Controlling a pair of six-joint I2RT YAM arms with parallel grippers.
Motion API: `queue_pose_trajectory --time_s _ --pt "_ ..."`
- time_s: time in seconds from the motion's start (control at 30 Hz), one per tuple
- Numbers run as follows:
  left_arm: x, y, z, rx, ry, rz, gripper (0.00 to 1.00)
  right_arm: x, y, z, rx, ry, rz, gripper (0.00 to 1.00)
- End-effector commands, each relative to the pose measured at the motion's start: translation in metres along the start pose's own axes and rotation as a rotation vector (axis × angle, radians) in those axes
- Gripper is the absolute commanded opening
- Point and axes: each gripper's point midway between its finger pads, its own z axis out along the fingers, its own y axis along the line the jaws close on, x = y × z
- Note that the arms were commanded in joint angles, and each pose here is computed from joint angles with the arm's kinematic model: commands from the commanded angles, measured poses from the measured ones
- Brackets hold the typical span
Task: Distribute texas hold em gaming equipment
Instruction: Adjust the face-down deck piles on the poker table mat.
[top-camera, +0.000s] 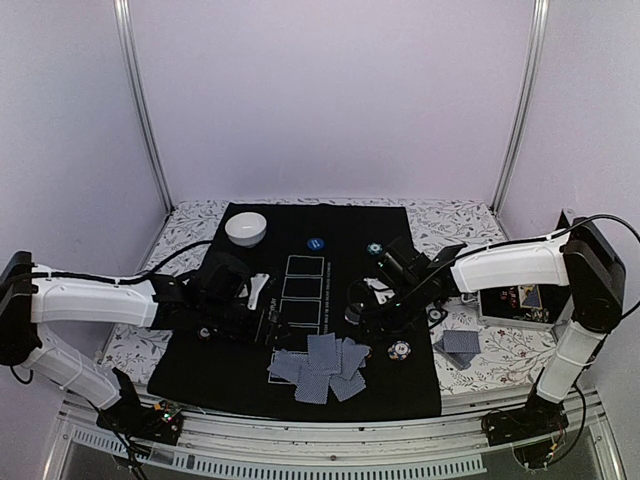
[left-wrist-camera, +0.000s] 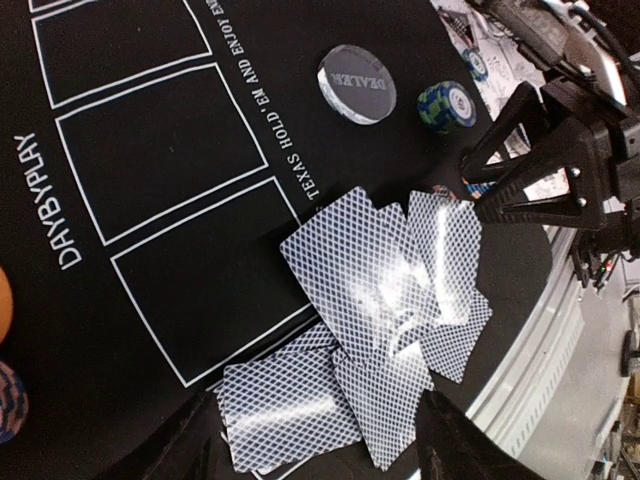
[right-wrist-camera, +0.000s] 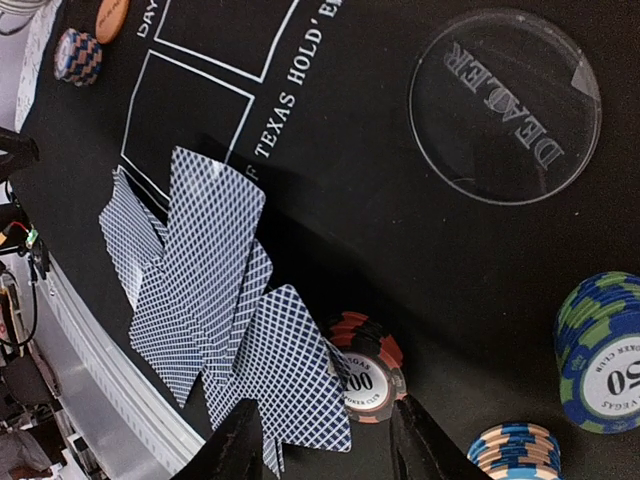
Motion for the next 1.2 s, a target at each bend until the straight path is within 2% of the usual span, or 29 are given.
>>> queue_pose_trajectory --time_s 0.0,0.1,0.3,0.4,0.5,0.57,0.8,1.0,1.17 --pt "0.011 -0.001 0.012 0.023 0.043 0.005 0.69 0.001 0.005 0.010 -0.014 0.029 -0.037 0.46" --pt "0.015 0.001 0.017 0.022 0.063 0.005 0.69 0.005 0.004 0.015 -0.016 0.054 -0.043 0.45" --pt "0.017 0.002 0.020 0.022 0.071 0.015 0.69 0.007 0.015 0.023 -0.086 0.098 -0.047 0.30" --pt "0.017 0.003 0.020 0.020 0.072 0.019 0.69 0.008 0.018 0.021 -0.101 0.102 -0.044 0.22" --pt "0.017 0.003 0.019 0.021 0.068 0.024 0.69 0.009 0.019 0.018 -0.099 0.108 -0.042 0.07" --pt "0.016 0.001 0.018 0.026 0.066 0.030 0.69 0.008 0.020 0.014 -0.096 0.099 -0.044 0.04" --pt "0.025 0.007 0.018 0.012 0.096 0.011 0.72 0.013 0.022 0.015 -0.120 0.110 -0.040 0.06" --pt "0.049 0.024 0.020 -0.042 0.159 -0.047 0.78 0.015 0.034 0.020 -0.172 0.101 -0.031 0.18" --pt "0.059 0.021 0.027 0.008 0.184 -0.064 0.76 0.016 0.039 0.029 -0.173 0.101 -0.037 0.23"
